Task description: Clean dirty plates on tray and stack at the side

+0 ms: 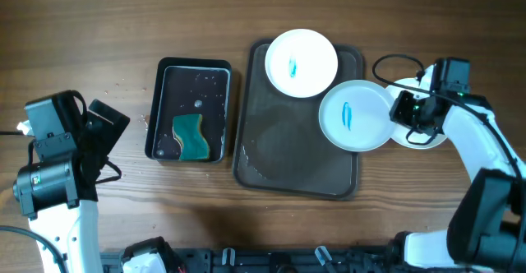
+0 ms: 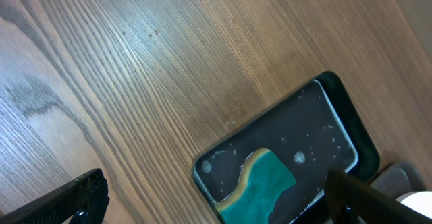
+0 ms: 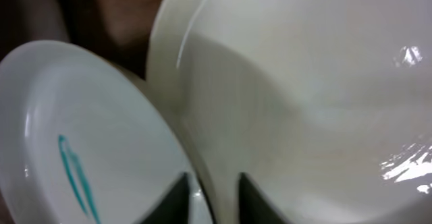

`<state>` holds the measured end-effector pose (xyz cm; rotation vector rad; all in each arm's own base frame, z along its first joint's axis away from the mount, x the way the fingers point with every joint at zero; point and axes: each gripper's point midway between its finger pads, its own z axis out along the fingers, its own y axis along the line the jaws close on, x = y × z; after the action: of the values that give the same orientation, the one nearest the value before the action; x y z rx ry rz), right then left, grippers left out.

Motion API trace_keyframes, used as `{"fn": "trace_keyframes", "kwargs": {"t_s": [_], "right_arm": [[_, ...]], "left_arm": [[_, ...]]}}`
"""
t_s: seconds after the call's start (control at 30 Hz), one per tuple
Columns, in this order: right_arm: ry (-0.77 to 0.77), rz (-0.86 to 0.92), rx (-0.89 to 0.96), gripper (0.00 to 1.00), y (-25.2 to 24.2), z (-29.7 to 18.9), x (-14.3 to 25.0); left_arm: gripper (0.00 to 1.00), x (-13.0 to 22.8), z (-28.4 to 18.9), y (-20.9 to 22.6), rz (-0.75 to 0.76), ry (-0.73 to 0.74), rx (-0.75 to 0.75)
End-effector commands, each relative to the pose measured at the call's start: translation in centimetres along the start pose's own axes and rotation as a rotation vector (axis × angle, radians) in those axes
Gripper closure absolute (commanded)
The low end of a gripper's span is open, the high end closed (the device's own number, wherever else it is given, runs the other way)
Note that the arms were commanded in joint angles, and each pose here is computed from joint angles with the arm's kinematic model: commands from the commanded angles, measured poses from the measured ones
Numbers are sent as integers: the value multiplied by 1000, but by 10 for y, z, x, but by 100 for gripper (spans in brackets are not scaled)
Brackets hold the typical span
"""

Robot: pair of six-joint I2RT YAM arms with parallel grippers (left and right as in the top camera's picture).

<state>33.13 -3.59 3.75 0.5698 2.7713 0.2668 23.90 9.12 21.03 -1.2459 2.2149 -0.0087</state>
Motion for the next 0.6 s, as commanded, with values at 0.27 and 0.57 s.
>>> {"fn": "trace_keyframes", "kwargs": {"t_s": [0.27,0.57], "right_arm": [[-1,-14,-9,96,8,-53,15],[59,-117,-110,96,45,-96,72]], "left_arm": [[0,-8,-7,0,-4,-33,2],[0,-8,-7,0,-4,-33,2]]}}
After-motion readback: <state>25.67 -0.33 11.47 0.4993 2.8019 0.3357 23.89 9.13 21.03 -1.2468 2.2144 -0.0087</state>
